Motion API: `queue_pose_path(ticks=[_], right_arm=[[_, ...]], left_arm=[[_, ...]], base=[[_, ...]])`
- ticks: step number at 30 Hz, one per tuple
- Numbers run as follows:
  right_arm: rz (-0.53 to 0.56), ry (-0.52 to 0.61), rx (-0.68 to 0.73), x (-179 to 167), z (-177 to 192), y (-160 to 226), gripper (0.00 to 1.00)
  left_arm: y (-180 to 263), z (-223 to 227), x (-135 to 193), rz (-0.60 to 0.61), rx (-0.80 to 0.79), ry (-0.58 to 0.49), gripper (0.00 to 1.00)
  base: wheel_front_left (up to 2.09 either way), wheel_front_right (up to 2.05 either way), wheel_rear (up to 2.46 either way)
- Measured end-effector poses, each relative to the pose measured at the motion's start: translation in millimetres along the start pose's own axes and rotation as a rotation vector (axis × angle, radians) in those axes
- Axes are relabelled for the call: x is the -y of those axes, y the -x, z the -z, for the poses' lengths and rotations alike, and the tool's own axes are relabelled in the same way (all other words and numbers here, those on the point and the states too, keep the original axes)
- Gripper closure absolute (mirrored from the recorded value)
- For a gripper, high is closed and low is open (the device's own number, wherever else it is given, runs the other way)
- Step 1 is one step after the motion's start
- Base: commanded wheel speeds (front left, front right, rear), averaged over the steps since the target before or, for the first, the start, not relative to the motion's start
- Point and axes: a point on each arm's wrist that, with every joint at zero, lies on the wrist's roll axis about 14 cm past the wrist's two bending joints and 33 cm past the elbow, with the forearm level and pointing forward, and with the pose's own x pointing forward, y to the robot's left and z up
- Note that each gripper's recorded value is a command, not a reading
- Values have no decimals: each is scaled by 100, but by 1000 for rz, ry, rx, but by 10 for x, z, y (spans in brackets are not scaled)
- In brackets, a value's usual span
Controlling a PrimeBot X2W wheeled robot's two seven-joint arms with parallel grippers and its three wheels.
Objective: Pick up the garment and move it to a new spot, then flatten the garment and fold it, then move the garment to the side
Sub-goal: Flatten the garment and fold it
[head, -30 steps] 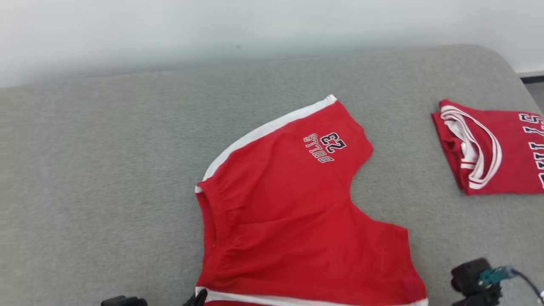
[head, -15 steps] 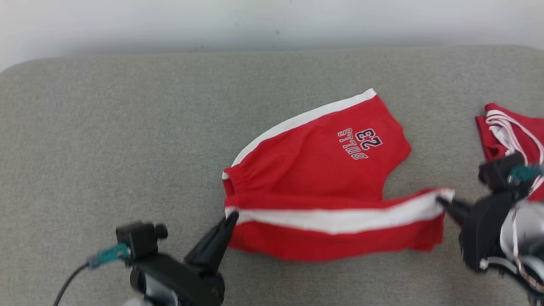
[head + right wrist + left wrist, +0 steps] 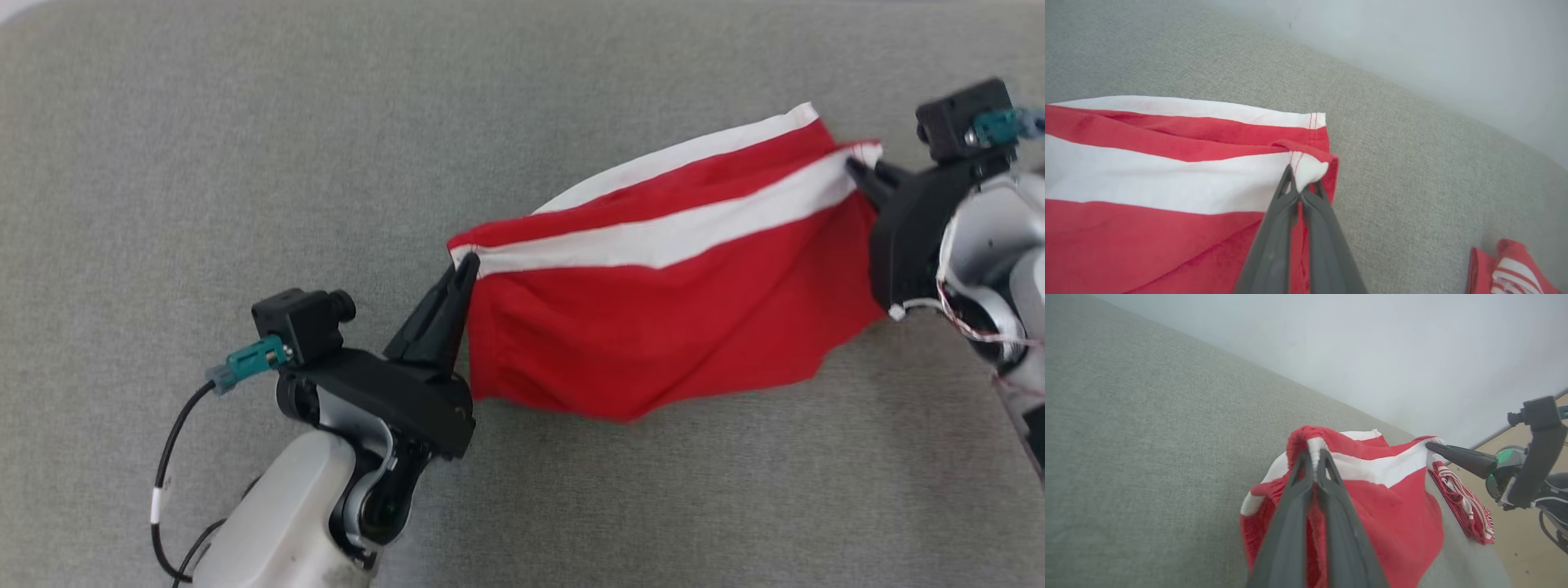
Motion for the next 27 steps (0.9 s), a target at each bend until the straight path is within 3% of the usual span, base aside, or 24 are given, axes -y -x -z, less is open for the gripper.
queue_pose_path(ticks=[5,11,12,13,14,21,27], right_arm=[[9,58,63,20,-170,-360,100],[-10,73,51,-54,-79,-703,100],[-14,67,50,-70,-63,-742,100],[-20,66,50,-96,-54,-776,23],[-29,66,57,-134,-64,-799,0],[-70,29,85,-278,-106,-709,0],[-59,11,91,-214,-82,-431,0]], left_arm=[[-138,52,-227,-56,21,-30,100],[-237,83,-445,-125,48,-28,100],[-242,89,-466,-132,48,-29,91],[-242,75,-495,-144,57,-28,57],[-242,62,-513,-152,64,-26,0],[-149,-219,-489,-156,159,-44,0],[286,-510,-616,-227,284,-92,0]], base=[[0,0,0],[0,0,0],[0,0,0],[0,0,0],[0,0,0],[0,0,0],[0,0,0]])
